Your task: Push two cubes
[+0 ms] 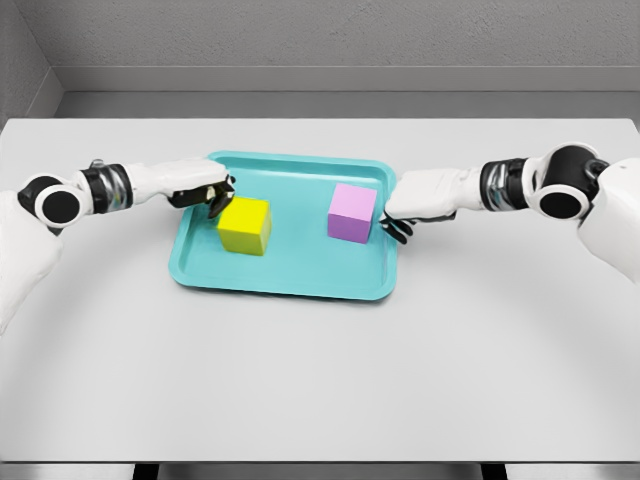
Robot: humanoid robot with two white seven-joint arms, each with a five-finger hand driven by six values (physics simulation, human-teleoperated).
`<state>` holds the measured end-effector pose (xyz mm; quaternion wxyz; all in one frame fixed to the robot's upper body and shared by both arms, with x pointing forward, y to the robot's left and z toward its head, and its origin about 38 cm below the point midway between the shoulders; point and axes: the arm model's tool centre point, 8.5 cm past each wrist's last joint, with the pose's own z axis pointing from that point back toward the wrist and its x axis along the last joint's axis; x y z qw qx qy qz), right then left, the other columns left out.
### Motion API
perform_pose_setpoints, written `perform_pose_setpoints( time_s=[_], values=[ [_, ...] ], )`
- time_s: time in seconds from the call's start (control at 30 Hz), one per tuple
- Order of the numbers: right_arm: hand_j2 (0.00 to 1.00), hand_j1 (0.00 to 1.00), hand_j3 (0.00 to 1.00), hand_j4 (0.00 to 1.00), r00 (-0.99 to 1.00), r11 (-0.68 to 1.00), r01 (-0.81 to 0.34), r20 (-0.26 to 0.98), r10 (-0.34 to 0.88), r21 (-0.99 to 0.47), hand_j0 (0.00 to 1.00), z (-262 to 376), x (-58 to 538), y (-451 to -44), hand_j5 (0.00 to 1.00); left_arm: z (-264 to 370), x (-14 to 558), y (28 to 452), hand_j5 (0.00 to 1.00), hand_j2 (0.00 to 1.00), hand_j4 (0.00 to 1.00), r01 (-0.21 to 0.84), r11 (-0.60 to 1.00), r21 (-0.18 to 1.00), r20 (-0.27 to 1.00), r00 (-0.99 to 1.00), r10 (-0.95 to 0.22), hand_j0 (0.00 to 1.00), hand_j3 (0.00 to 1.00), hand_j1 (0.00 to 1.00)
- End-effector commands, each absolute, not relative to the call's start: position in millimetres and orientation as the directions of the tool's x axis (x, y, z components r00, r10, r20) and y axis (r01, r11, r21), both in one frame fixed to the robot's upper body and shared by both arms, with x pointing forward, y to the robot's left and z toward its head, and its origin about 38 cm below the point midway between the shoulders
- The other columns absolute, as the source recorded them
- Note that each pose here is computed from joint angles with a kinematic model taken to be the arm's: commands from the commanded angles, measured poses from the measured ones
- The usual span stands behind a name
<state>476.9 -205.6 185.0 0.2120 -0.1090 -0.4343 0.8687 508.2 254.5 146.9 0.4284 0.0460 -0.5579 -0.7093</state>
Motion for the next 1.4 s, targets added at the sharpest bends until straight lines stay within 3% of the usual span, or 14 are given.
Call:
perform_pose_setpoints(
  time_s=[0.0, 0.47, 0.6, 0.87, 1.1, 1.37],
  values=[
    [0.24, 0.24, 0.24, 0.24, -0.876, -0.532, -0.292, -0.001, 0.482, -0.795, 0.24, 180.7, 481.2, -208.3, 0.24, 146.6, 508.6, 246.0, 0.11, 0.11, 0.11, 0.556, -0.008, 0.831, 0.420, -0.637, -0.647, 0.11, 0.11, 0.11],
    [0.24, 0.24, 0.24, 0.24, -0.864, -0.552, -0.316, -0.006, 0.503, -0.771, 0.24, 168.4, 500.7, -190.9, 0.24, 158.8, 514.9, 234.5, 0.12, 0.12, 0.12, 0.538, 0.013, 0.843, 0.426, -0.653, -0.626, 0.12, 0.12, 0.12],
    [0.24, 0.24, 0.24, 0.24, -0.873, -0.549, -0.302, -0.005, 0.487, -0.779, 0.24, 171.0, 501.2, -179.3, 0.24, 199.3, 511.0, 299.5, 0.14, 0.14, 0.14, 0.503, 0.161, 0.849, 0.481, -0.610, -0.630, 0.14, 0.14, 0.14],
    [0.24, 0.24, 0.24, 0.24, -0.880, -0.550, -0.290, -0.008, 0.476, -0.783, 0.24, 172.9, 502.7, -168.9, 0.24, 155.0, 448.3, 242.2, 0.14, 0.14, 0.14, 0.565, -0.008, 0.825, 0.489, -0.721, -0.491, 0.14, 0.14, 0.14],
    [0.24, 0.24, 0.24, 0.24, -0.821, -0.514, -0.332, -0.026, 0.571, -0.791, 0.24, 189.6, 521.2, -210.2, 0.24, 143.6, 441.3, 241.7, 0.14, 0.14, 0.14, 0.586, -0.012, 0.810, 0.507, -0.710, -0.488, 0.14, 0.14, 0.14],
    [0.24, 0.24, 0.24, 0.24, -0.835, -0.551, -0.327, -0.038, 0.549, -0.768, 0.24, 180.5, 520.2, -199.5, 0.24, 132.0, 438.6, 242.6, 0.14, 0.14, 0.14, 0.608, -0.005, 0.794, 0.526, -0.691, -0.495, 0.14, 0.14, 0.14]
  ],
)
